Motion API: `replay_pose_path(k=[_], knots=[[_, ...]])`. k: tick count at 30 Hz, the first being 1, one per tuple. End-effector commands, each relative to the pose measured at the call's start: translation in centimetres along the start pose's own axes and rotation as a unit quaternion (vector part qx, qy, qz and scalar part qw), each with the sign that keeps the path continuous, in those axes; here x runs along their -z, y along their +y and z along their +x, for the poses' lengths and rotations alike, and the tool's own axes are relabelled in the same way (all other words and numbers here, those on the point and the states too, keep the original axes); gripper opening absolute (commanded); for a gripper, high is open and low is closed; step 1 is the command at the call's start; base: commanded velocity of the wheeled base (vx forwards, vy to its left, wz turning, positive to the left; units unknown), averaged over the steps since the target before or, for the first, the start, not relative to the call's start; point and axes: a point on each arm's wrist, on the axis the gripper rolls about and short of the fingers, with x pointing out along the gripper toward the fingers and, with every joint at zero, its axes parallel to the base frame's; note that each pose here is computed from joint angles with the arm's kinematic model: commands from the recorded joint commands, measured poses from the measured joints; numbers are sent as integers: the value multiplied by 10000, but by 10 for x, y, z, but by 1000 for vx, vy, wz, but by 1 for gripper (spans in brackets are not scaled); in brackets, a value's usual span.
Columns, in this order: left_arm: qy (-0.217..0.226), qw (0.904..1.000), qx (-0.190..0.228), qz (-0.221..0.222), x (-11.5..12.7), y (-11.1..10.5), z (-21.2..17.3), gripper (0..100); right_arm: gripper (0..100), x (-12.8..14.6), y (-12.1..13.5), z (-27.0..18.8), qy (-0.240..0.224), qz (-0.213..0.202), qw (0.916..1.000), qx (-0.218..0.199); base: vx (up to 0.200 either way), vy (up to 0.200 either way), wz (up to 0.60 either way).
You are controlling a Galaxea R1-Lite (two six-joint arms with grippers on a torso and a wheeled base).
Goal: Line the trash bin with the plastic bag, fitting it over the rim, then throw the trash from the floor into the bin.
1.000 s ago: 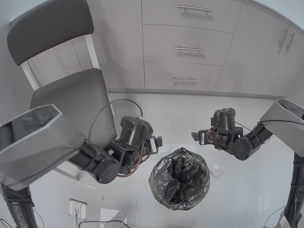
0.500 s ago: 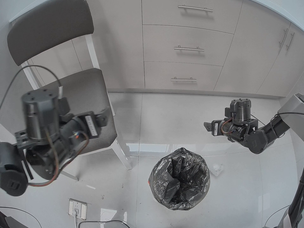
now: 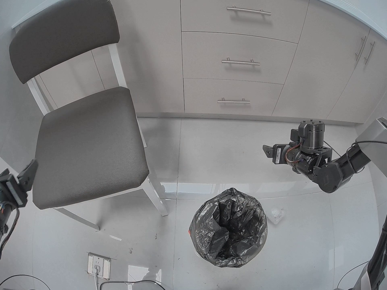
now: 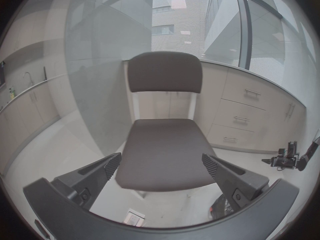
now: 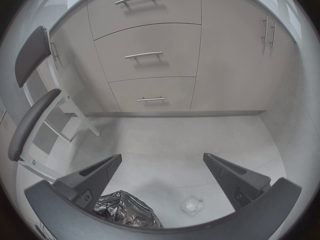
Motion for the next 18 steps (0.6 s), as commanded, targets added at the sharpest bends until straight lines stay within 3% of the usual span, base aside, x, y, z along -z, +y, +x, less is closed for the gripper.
replay_pose_path(k=[1,4,6,11,18], knots=[[-600,9947,-788,-264,27,54,-71,100,100,9,-3,-5,-121,43,9999,6,0,0,0],[-700,9923,-977,-313,36,62,-85,100,100,10,-4,-5,-106,50,9999,15,0,0,0],[-871,9859,-1376,-387,54,69,-101,100,100,12,-5,-6,-84,44,10000,17,0,0,0],[-1216,9757,-1793,-331,85,73,-112,100,100,9,-2,-8,-121,26,9999,-15,0,0,0],[-1068,9786,-1758,-106,106,75,-104,100,100,11,-3,-5,-115,6,9999,16,0,0,0]])
